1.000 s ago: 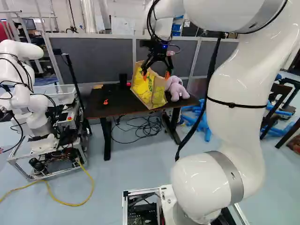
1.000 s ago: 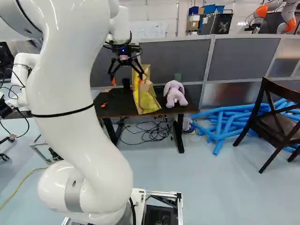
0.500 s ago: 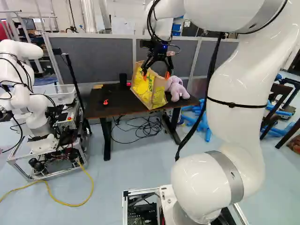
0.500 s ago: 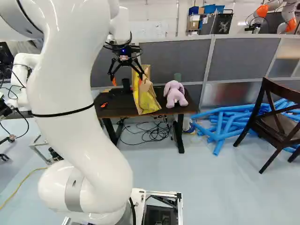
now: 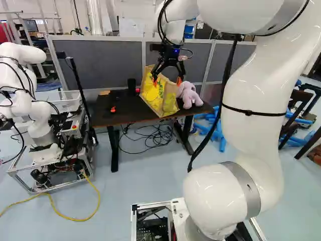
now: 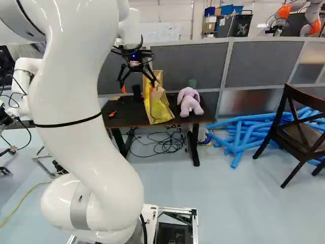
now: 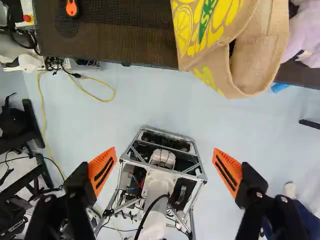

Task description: Pick up the bag on the ground and place it on the table

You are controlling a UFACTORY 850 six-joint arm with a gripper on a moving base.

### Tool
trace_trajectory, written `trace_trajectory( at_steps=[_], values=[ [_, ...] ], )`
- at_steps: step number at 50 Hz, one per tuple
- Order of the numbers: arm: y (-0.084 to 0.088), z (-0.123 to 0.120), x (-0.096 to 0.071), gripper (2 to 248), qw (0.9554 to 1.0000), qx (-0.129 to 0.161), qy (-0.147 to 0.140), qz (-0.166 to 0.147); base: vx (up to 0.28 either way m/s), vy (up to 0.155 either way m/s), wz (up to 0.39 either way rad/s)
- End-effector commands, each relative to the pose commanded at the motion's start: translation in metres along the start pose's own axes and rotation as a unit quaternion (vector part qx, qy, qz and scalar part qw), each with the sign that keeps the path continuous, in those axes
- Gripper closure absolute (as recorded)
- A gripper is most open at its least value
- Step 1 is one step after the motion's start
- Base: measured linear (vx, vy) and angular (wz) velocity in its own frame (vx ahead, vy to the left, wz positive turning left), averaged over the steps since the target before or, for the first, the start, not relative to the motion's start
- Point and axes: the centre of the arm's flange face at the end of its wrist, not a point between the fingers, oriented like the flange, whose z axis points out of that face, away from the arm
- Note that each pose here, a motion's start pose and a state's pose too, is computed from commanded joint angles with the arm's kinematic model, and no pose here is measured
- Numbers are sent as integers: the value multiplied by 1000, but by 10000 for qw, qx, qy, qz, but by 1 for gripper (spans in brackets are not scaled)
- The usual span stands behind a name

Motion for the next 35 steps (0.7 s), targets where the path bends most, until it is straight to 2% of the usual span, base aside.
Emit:
trace_trajectory(
  at_steps=[35],
  values=[
    [4,25,-10,3,9987,-125,487,112,0,0,0]
  ],
)
